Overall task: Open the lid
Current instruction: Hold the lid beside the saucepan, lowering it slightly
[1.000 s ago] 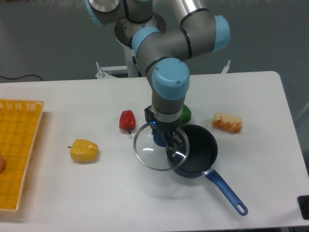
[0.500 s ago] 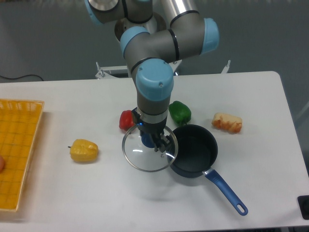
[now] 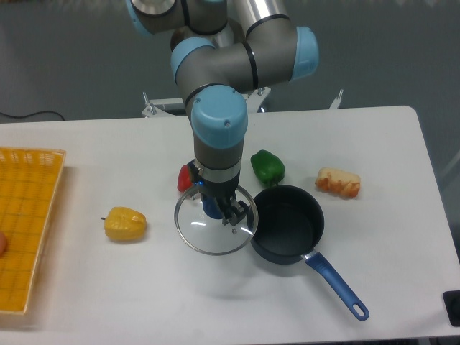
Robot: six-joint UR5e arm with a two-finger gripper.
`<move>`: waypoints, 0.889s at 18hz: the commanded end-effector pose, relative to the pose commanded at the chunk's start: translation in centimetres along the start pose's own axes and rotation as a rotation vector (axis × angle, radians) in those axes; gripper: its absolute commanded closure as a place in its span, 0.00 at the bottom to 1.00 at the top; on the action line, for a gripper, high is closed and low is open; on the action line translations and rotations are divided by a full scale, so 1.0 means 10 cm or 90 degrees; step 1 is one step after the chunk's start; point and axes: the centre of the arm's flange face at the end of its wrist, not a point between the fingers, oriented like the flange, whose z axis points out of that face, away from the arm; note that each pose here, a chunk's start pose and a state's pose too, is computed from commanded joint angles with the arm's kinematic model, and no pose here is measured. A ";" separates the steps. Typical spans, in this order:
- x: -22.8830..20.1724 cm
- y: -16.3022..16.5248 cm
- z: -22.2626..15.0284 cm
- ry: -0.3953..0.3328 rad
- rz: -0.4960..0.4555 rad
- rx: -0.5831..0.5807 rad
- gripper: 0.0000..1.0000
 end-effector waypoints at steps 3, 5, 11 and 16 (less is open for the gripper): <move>0.02 -0.02 0.00 -0.002 -0.016 -0.001 0.54; 0.05 -0.07 -0.02 -0.005 -0.010 -0.001 0.54; 0.06 -0.07 -0.01 -0.005 -0.011 -0.003 0.54; 0.07 -0.09 0.01 -0.005 -0.021 -0.005 0.54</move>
